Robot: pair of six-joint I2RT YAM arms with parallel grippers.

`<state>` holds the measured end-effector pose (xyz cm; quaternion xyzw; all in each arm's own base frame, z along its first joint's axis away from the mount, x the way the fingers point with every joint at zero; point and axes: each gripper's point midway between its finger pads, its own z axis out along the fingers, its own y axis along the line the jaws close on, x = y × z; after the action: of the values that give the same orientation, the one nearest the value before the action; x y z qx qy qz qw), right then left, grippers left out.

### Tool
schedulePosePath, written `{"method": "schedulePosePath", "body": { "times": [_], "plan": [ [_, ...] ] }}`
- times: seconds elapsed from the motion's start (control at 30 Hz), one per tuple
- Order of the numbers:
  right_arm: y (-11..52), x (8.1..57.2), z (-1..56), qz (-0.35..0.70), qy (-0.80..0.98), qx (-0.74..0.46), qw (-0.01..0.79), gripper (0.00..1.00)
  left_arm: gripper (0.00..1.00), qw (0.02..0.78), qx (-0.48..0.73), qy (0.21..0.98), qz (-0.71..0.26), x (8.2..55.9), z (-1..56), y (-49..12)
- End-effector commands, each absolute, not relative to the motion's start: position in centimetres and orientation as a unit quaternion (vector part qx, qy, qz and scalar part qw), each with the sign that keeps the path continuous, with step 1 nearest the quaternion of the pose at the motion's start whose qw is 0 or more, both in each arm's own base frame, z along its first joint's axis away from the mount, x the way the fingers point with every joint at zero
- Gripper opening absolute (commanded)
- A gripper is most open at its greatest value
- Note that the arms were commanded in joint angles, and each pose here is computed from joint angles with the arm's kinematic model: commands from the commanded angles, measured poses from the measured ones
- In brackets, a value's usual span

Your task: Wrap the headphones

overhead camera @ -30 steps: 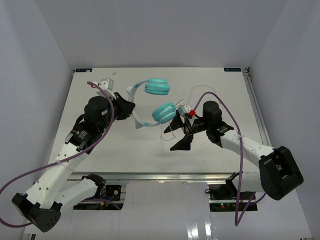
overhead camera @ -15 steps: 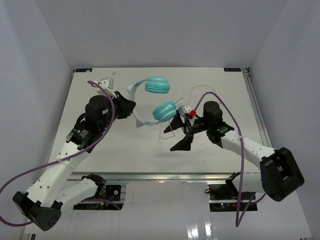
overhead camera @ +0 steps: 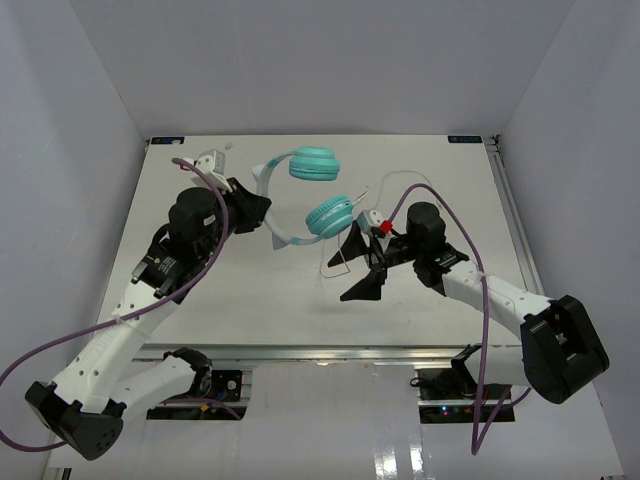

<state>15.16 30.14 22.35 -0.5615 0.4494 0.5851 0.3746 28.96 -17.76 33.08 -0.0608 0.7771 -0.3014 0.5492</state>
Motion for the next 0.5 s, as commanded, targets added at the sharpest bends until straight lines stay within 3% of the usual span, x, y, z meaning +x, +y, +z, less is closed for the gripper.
{"method": "schedulePosePath", "body": {
  "times": [0.0, 0.2, 0.47],
  "plan": [
    [30.3, 15.1, 22.6, 0.583, 0.441, -0.564, 0.384, 0.92, 0.00, 0.601, -0.079, 0.712, -0.355, 28.7, 40.0, -17.7],
    [30.6, 15.6, 22.8, 0.588, 0.444, -0.557, 0.384, 0.82, 0.00, 0.611, -0.088, 0.695, -0.367, 29.0, 42.2, -17.8],
    [30.8, 16.0, 23.5, 0.584, 0.443, -0.555, 0.393, 0.60, 0.00, 0.616, -0.105, 0.685, -0.374, 29.3, 42.8, -17.6]
  ]
}}
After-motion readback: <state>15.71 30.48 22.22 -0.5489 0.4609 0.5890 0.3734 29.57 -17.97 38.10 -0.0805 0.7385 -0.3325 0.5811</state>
